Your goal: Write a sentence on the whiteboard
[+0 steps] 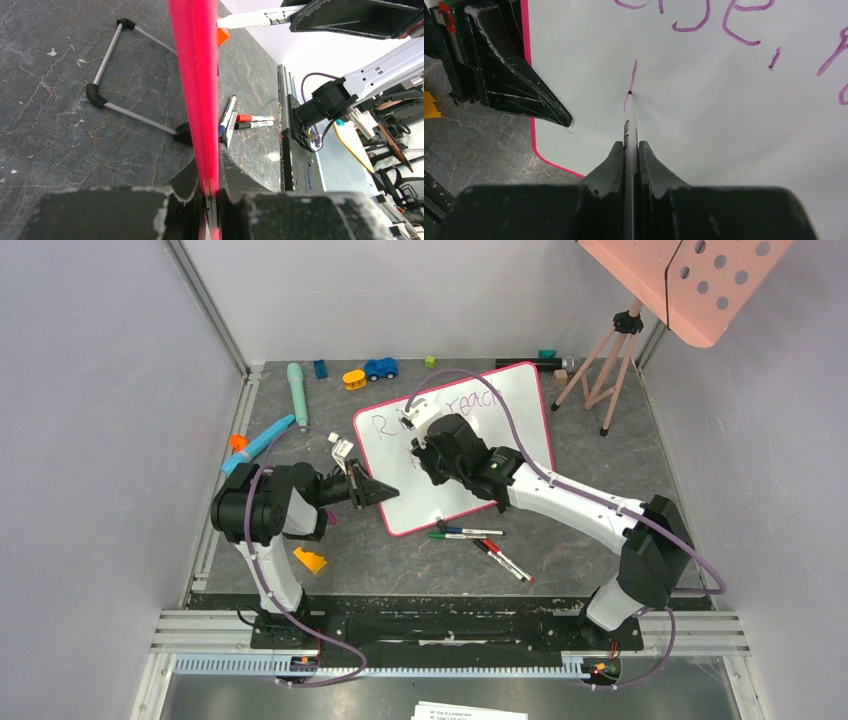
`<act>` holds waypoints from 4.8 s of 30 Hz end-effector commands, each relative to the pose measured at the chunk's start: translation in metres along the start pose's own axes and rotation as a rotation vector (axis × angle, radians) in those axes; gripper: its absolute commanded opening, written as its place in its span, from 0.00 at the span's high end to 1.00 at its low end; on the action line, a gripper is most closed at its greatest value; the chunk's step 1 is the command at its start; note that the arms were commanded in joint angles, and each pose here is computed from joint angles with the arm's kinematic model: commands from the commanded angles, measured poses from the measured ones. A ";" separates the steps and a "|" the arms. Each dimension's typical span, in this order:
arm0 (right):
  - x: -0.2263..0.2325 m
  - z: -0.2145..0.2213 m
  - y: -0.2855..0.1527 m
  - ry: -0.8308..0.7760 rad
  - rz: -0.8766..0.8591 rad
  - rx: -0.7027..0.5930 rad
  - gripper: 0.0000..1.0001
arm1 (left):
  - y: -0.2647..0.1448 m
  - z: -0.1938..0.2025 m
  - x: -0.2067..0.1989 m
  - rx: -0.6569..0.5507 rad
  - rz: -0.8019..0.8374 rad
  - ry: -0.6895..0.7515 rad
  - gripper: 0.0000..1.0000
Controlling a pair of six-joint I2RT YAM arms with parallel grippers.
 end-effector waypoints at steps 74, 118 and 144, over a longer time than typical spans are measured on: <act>-0.044 -0.031 -0.028 0.009 0.112 -0.162 1.00 | 0.002 0.008 -0.011 0.059 0.076 0.176 0.93; -0.053 -0.025 -0.009 0.016 0.111 -0.098 1.00 | 0.002 0.008 -0.011 0.058 0.076 0.177 0.93; -0.064 -0.026 -0.009 0.036 0.167 -0.094 1.00 | 0.002 0.008 -0.011 0.059 0.077 0.180 0.93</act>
Point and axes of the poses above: each gripper's point midway between its finger pads, its own y axis out along the fingers, its own x axis along the line the jaws close on, z = x × y, the point moved 1 cm from there along -y, back along the fingers, and after that the axes turned 13 degrees about -y, right-handed, at the moved point
